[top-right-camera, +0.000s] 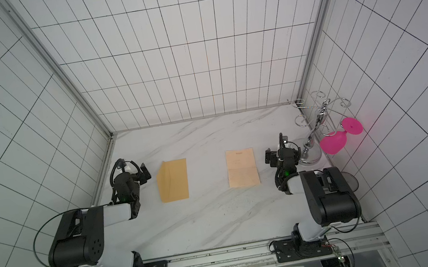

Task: Fold the letter paper in half and place it into the envelope
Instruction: Fold the letter paper at the center of the board.

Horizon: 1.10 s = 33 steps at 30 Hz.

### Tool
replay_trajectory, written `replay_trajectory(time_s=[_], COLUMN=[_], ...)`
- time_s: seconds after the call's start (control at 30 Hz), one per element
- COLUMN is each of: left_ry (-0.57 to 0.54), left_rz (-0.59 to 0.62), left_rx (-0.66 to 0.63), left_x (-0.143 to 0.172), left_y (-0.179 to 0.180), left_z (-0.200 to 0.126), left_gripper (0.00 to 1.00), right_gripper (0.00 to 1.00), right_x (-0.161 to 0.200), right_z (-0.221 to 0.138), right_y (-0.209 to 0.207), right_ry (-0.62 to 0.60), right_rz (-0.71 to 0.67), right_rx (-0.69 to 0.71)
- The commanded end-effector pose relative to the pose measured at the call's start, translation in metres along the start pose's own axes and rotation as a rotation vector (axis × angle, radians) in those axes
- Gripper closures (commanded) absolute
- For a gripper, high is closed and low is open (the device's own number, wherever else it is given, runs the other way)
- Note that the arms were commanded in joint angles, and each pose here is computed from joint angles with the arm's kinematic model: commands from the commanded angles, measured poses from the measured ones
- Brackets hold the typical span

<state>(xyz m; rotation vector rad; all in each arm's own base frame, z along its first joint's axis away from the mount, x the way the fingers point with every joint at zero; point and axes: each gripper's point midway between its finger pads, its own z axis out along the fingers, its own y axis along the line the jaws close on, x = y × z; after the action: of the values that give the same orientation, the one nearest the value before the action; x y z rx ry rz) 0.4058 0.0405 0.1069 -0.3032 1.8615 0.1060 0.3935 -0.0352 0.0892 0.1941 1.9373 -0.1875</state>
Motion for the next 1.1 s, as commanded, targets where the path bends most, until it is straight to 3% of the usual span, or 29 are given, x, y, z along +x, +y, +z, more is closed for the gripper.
replay_trajectory(time_s=[0.0, 0.8, 1.0, 1.07], left_ry=[-0.030, -0.036, -0.035, -0.070], left_rz=[0.002, -0.001, -0.001, 0.014], left_rx=[-0.004, -0.008, -0.005, -0.028], left_x=[-0.008, -0.008, -0.010, -0.030], left_y=[-0.001, 0.000, 0.000, -0.001], left_z=[0.002, 0.002, 0.003, 0.003], left_gripper=[0.01, 0.01, 0.01, 0.01], right_gripper=[0.02, 0.01, 0.01, 0.02], right_x=[-0.008, -0.008, -0.014, -0.034], right_z=[0.001, 0.001, -0.007, -0.018], right_y=[0.000, -0.003, -0.015, -0.011], right_ry=[-0.023, -0.024, -0.034, -0.074], right_rz=[0.012, 0.043, 0.050, 0.027], right_rx=[-0.004, -0.026, 0.076, 0.066])
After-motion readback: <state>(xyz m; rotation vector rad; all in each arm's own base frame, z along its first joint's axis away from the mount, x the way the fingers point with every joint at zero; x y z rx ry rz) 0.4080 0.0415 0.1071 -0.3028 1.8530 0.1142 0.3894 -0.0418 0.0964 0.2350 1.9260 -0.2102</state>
